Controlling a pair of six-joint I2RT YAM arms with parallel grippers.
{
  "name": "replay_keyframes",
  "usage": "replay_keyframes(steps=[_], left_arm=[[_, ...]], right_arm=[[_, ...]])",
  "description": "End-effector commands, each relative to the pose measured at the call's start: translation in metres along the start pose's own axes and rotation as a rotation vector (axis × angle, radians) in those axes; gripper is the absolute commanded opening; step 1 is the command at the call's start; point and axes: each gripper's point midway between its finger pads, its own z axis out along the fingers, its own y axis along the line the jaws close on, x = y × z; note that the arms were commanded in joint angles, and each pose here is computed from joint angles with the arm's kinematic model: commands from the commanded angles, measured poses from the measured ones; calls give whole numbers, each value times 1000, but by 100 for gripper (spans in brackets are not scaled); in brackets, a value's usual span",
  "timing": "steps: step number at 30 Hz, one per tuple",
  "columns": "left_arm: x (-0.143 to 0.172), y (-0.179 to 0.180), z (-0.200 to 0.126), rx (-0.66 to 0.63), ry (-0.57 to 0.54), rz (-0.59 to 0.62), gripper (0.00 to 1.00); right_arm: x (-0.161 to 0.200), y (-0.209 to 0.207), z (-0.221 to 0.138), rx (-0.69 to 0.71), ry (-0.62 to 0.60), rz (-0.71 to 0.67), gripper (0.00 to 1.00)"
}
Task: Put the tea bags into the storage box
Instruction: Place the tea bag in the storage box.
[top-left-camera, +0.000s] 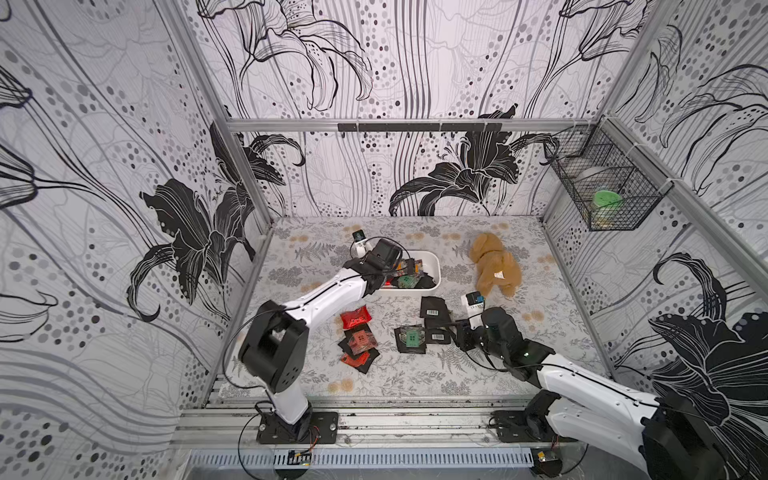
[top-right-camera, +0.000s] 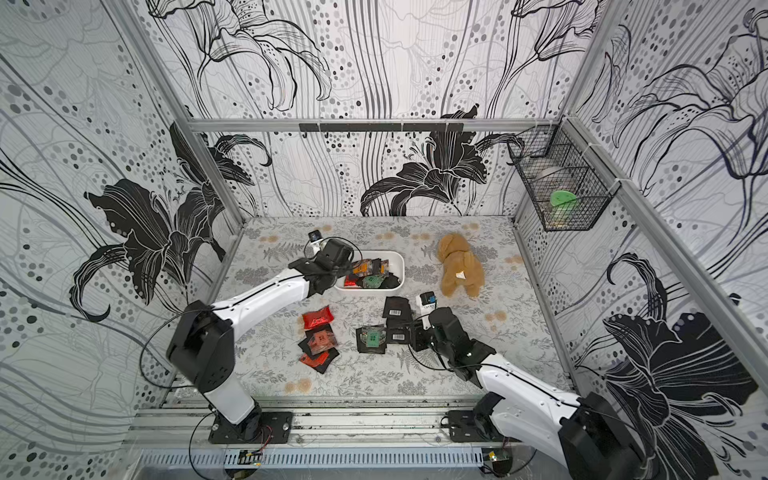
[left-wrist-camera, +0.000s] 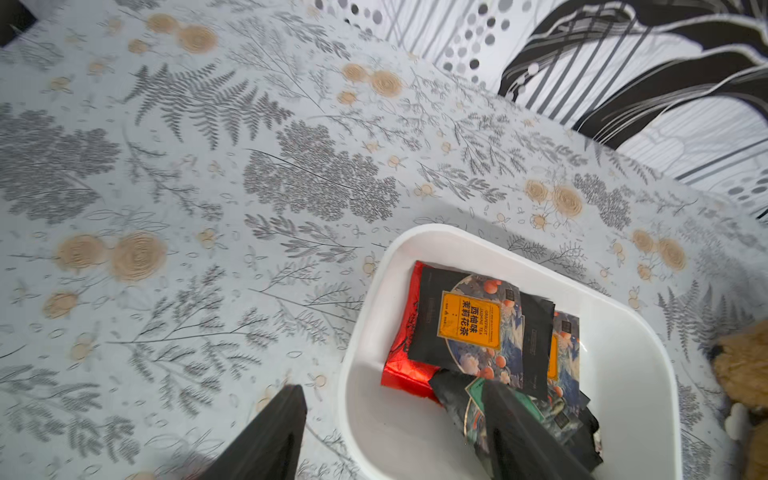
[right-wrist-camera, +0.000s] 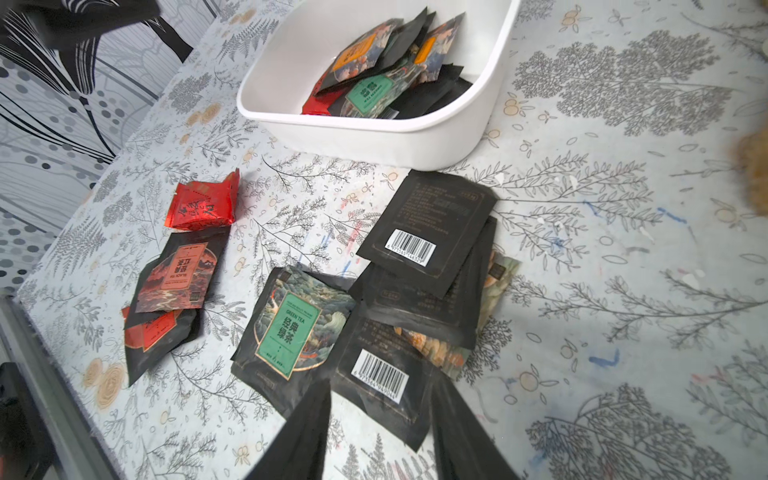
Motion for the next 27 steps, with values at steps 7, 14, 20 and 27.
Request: replay_keyframes(steps=[7,14,20,27], left_arm=[[78,2,-40,419,195,-135,70],[127,13,-74,588,237,-185,70],[160,0,-77,656,325,-184,58],[182,-19,-73,613,370,-132,49]], right_arm=[[-1,-1,6,4,-1,-23,41],[-11,30,24,-110,74,-56,35],[-7,43,51,-101,157,-104,20],[29,53,79,-89,295,-158,6]])
